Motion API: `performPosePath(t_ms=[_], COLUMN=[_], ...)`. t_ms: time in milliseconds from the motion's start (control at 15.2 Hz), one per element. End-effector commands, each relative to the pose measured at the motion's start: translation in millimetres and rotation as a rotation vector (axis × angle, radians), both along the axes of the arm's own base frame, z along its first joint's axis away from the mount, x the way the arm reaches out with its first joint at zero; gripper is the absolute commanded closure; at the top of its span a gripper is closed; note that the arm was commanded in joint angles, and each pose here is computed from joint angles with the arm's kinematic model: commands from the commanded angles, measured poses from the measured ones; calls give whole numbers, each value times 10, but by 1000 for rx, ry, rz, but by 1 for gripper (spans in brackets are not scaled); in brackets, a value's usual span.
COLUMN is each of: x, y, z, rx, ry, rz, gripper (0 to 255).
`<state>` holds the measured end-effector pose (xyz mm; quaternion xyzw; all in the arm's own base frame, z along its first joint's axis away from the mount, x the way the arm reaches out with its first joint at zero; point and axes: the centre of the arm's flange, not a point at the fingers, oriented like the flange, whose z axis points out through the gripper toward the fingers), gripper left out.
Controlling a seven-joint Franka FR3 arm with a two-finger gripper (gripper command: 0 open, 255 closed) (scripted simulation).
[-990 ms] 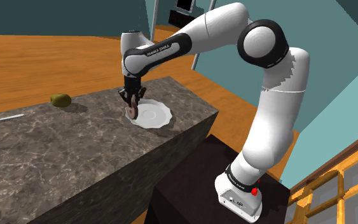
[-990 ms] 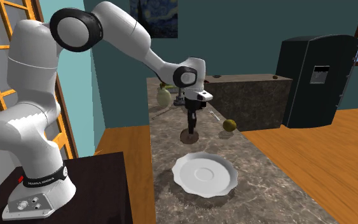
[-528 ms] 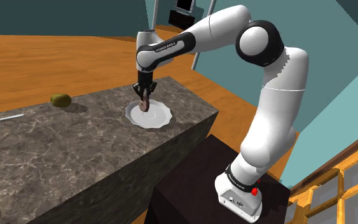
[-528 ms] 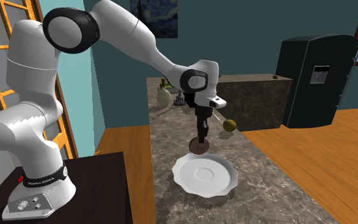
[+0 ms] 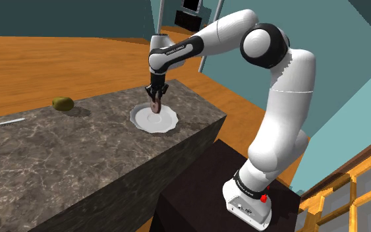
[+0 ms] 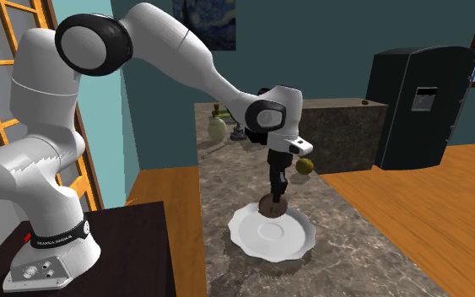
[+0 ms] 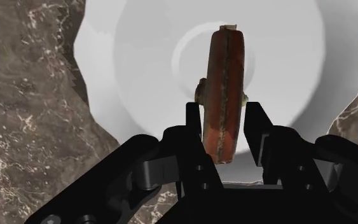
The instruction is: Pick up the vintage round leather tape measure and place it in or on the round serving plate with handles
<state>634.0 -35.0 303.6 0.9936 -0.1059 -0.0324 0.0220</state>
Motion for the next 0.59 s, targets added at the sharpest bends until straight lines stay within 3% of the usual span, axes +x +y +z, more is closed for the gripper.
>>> performPosePath(t_ms=[0, 528], x=[5, 5], y=[-11, -11], z=[-89, -512], rx=[0, 0], ry=[-1, -1], rz=[0, 0], gripper=[255, 255])
